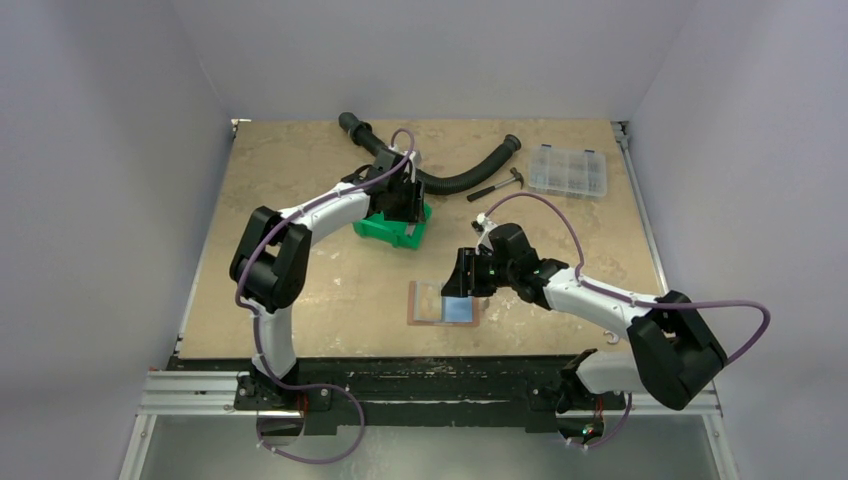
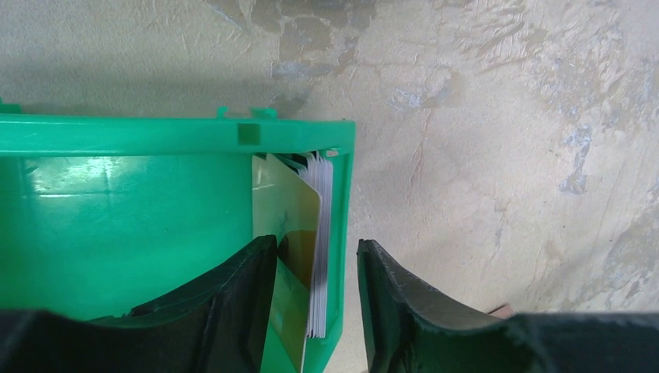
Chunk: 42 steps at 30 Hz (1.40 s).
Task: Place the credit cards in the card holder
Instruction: Pick up the credit card from the storage box.
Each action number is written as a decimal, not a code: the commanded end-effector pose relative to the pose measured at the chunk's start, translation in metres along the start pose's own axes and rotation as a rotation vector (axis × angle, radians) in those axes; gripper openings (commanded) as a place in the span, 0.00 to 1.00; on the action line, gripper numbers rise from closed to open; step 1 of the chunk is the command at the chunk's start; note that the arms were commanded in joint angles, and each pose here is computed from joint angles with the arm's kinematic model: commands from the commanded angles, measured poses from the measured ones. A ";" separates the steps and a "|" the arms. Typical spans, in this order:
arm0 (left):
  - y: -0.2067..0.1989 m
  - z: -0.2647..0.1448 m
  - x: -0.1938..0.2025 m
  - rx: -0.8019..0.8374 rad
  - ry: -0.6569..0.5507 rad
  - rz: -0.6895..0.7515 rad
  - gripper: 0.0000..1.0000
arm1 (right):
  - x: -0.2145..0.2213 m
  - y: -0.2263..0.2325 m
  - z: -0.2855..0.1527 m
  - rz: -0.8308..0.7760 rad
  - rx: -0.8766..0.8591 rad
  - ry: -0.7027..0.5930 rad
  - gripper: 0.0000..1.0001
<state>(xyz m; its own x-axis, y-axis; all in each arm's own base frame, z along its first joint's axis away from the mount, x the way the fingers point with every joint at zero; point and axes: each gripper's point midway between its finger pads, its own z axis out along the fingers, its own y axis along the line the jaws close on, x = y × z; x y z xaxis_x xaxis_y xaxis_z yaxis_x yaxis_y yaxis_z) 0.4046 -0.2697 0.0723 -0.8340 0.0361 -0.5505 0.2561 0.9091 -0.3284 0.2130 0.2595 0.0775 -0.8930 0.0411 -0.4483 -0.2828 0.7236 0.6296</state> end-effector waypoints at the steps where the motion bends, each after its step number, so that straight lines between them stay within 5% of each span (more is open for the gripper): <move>1: -0.013 -0.021 -0.030 0.036 -0.084 0.013 0.43 | -0.007 0.006 0.001 -0.020 -0.028 -0.012 0.51; 31: -0.008 -0.052 -0.050 -0.029 -0.143 0.052 0.09 | -0.008 0.008 0.008 -0.026 -0.050 -0.007 0.49; 37: 0.000 -0.083 -0.080 -0.129 -0.239 0.052 0.03 | -0.011 0.010 0.007 -0.028 -0.046 -0.015 0.49; 42: -0.009 -0.152 -0.119 -0.156 -0.408 0.041 0.00 | -0.018 0.012 0.004 -0.035 -0.038 -0.030 0.49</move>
<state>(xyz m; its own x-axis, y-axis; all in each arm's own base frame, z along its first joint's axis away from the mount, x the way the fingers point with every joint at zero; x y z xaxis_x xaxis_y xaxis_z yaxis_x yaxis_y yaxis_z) 0.4219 -0.2387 0.1529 -0.7316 0.0143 -0.6816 0.2032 0.9589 -0.1980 0.2131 0.2640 0.0707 -0.9010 0.0264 -0.4331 -0.2860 0.7144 0.6386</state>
